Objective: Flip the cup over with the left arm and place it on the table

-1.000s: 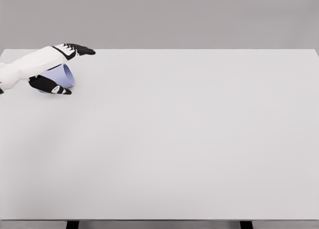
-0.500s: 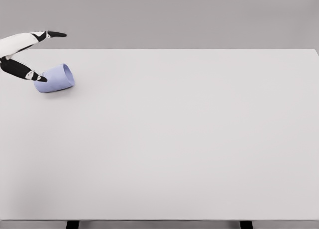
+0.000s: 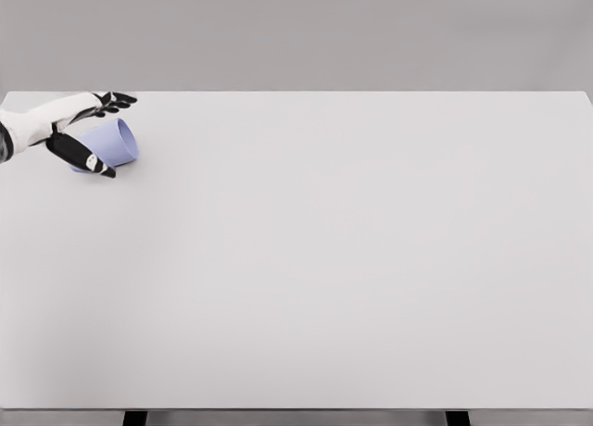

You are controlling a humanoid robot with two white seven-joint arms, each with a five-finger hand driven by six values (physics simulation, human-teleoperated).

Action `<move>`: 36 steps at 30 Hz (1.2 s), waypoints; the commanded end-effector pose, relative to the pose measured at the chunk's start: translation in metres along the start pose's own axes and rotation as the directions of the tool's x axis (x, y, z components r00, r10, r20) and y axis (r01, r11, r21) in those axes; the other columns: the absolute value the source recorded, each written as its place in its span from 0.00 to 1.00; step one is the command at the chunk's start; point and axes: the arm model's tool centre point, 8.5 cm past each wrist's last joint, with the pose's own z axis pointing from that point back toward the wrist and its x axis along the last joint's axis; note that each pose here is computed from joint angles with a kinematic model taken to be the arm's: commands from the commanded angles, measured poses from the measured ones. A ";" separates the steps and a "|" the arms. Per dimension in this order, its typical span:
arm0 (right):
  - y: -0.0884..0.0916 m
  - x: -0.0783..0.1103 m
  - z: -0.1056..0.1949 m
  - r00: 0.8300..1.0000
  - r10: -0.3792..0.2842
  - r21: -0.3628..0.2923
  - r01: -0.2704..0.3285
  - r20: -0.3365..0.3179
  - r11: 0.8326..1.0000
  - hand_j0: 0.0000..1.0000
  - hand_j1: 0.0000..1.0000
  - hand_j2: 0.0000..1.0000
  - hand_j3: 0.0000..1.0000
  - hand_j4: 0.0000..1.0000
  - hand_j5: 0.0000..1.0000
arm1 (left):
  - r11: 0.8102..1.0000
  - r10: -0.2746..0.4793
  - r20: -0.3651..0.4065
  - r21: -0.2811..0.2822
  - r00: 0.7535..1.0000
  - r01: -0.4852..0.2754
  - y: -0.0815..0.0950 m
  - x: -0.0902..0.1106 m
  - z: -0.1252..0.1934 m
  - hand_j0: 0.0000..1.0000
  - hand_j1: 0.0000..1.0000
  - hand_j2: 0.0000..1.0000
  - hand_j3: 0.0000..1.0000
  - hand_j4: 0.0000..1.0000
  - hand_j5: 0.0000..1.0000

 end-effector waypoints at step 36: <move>0.000 0.000 0.000 1.000 0.000 0.000 0.000 0.000 1.000 1.00 1.00 1.00 1.00 1.00 1.00 | 0.978 -0.111 -0.198 0.154 0.974 0.142 -0.035 -0.030 -0.059 1.00 1.00 1.00 1.00 1.00 1.00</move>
